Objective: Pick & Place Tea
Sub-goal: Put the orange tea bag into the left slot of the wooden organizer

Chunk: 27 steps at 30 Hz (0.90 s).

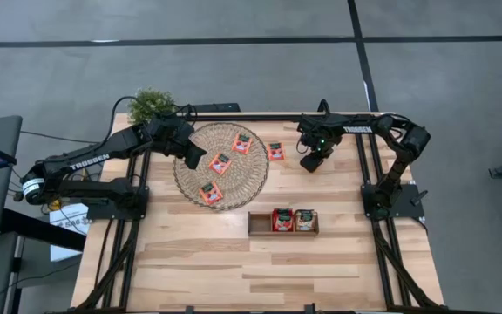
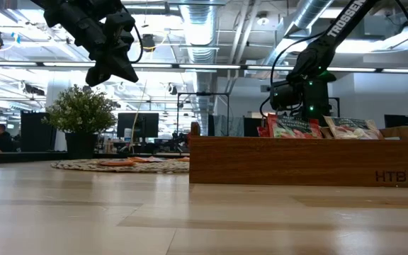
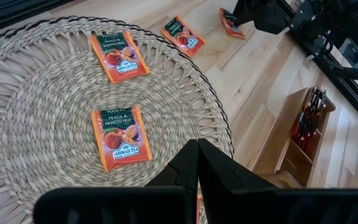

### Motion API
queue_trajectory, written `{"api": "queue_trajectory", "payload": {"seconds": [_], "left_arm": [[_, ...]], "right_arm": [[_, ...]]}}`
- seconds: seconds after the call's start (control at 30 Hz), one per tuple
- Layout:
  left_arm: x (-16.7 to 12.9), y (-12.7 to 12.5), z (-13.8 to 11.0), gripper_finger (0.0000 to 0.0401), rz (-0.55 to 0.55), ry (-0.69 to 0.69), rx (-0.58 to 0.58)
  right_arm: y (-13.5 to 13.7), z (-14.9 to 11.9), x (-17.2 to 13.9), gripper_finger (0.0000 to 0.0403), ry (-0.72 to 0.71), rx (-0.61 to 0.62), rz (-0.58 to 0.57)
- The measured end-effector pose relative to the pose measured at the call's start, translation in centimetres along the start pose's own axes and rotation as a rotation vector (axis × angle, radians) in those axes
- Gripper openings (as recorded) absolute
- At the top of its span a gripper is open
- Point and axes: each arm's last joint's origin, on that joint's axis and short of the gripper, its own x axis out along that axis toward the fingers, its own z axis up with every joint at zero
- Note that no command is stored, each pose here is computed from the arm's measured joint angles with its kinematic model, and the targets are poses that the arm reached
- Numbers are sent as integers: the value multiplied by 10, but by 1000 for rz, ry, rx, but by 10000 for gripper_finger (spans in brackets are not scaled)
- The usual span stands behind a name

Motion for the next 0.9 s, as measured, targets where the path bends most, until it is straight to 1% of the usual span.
{"api": "queue_trajectory", "payload": {"seconds": [0.27, 0.47, 0.63, 0.77, 0.9], "left_arm": [[0, 0, 0, 0, 0, 0, 3], [0, 0, 1, 0, -3, -7, 4], [0, -3, 6, 0, -52, -49, 10], [1, -8, 13, 0, -132, -99, -27], [11, -11, 19, 0, -205, -110, -56]], "right_arm": [[2, -2, -4, 9, -7, -16, -8], [17, -10, -31, 6, -118, -82, -8], [41, -20, -66, 4, -320, -178, -2], [69, -24, -99, 2, -543, -251, 25], [99, -23, -131, 1, -761, -320, -13]]}}
